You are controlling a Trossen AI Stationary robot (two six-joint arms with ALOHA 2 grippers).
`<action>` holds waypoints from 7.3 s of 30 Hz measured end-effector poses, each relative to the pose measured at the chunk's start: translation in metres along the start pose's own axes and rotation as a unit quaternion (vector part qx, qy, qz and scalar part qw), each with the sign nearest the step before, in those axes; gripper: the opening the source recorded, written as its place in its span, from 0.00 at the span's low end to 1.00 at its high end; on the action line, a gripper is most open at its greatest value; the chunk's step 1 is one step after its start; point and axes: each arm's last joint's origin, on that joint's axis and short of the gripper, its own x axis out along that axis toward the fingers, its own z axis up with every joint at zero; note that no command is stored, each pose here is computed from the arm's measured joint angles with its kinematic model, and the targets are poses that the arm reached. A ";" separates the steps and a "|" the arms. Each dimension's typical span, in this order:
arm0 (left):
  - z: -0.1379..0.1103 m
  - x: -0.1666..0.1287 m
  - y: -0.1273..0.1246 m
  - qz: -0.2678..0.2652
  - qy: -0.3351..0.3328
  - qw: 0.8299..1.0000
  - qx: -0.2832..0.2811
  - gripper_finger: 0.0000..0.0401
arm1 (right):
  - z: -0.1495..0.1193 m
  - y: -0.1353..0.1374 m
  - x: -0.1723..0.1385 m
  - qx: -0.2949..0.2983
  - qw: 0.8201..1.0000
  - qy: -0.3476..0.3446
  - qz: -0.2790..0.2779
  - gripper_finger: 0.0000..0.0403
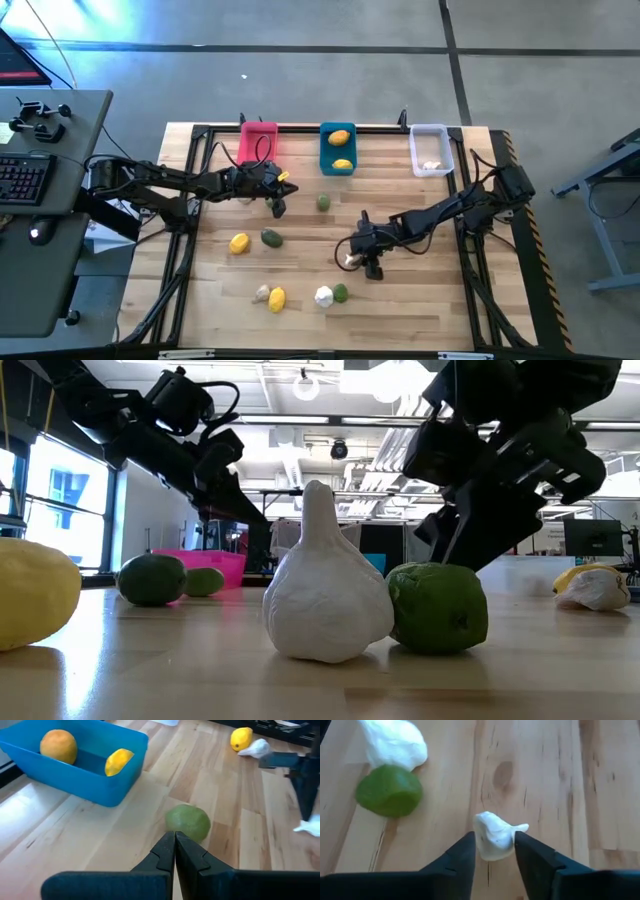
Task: Sort produce into baskets
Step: Put the garlic into the white bin, then put the lemon into the blue bin
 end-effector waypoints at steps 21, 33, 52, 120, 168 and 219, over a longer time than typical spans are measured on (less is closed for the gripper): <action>0.001 0.000 0.000 0.010 -0.006 0.999 -0.041 0.00 | 0.052 -0.020 -0.046 0.124 0.987 0.001 -0.100 0.02; 0.007 0.000 -0.001 -0.001 -0.035 0.999 -0.038 0.00 | 0.033 -0.104 -0.183 0.310 0.886 0.016 -0.343 0.01; 0.010 -0.001 -0.002 -0.005 -0.053 0.998 -0.034 0.00 | -0.042 -0.214 -0.255 0.489 0.724 0.025 -0.486 0.01; 0.002 0.000 0.000 -0.024 -0.009 0.999 -0.026 0.00 | -0.015 -0.088 -0.185 0.201 0.921 0.313 -0.117 0.65; -0.003 0.000 0.001 -0.015 0.018 1.000 -0.010 0.00 | -0.027 -0.114 -0.100 0.073 0.892 0.445 0.008 0.69; -0.001 -0.001 0.001 -0.011 0.010 1.000 -0.015 0.00 | 0.130 -0.265 -0.115 0.196 0.944 0.068 -0.257 0.34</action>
